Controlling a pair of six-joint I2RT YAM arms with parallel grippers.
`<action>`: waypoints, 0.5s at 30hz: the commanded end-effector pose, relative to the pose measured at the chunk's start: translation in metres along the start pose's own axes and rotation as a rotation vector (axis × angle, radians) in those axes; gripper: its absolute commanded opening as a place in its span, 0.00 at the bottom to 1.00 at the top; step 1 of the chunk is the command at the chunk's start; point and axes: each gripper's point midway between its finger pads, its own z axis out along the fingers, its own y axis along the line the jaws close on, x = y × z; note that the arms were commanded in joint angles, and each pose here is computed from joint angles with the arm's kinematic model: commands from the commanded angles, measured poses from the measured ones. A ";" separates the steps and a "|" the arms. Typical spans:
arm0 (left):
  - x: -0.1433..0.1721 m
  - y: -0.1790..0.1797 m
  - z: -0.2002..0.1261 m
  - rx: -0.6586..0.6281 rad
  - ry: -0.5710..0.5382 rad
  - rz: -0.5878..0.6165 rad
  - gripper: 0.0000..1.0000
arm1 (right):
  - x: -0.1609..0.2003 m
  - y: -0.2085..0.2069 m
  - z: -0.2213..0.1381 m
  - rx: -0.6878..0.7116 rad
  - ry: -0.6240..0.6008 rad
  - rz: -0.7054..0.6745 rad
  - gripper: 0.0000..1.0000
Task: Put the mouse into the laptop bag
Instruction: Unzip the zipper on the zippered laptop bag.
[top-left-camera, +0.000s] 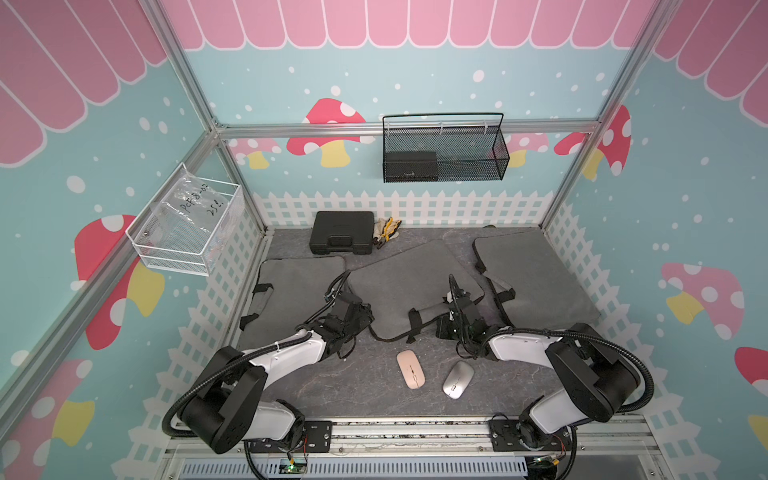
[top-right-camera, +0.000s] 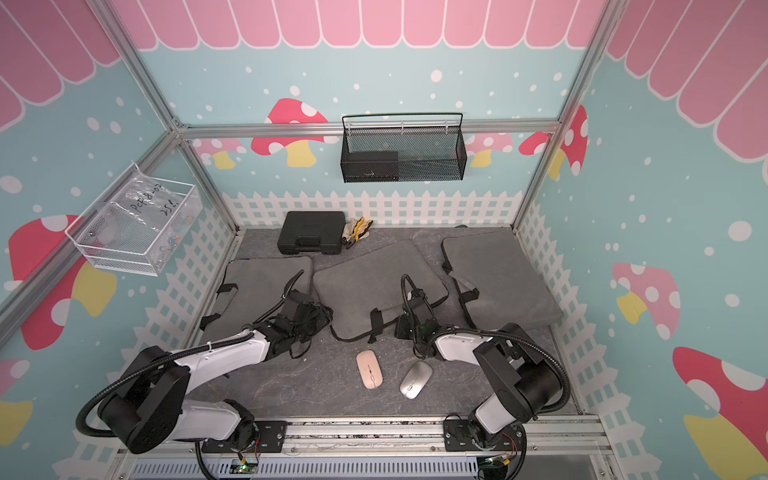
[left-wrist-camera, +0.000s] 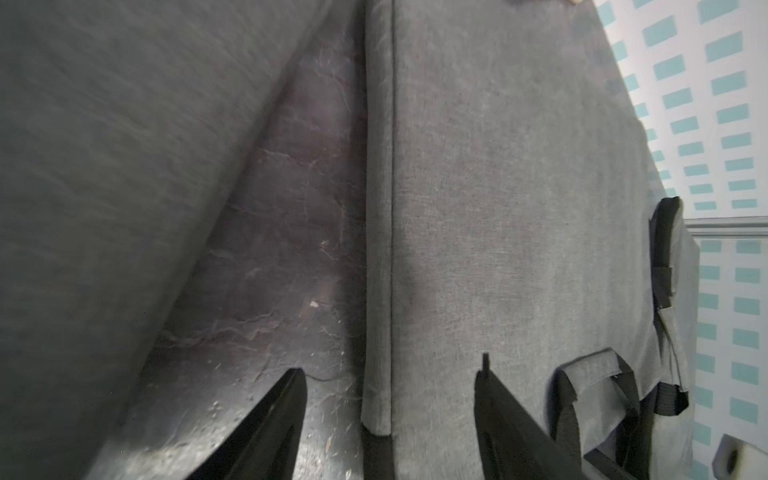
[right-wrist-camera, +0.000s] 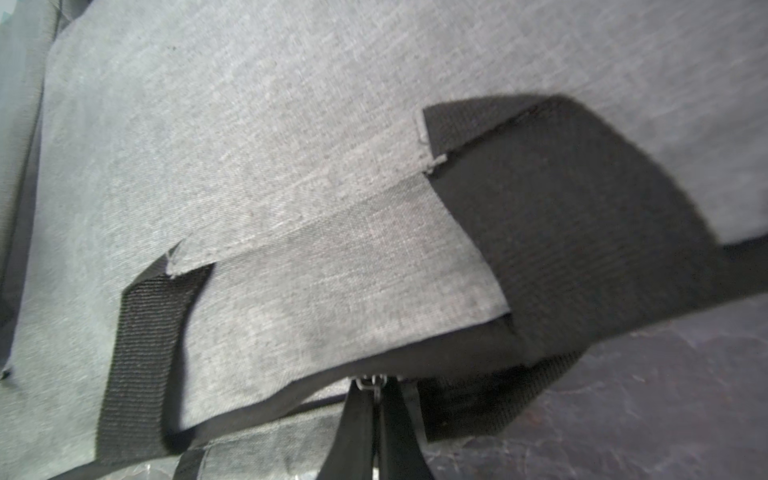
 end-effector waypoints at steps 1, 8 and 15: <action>-0.004 -0.017 0.014 0.040 0.013 0.014 0.65 | -0.011 0.004 0.004 -0.005 -0.022 -0.008 0.00; 0.009 -0.025 0.046 0.051 0.084 0.007 0.25 | -0.004 0.019 0.006 -0.070 0.021 -0.023 0.00; 0.010 -0.025 0.047 0.042 0.058 -0.003 0.09 | 0.026 0.093 0.003 -0.213 0.098 -0.146 0.00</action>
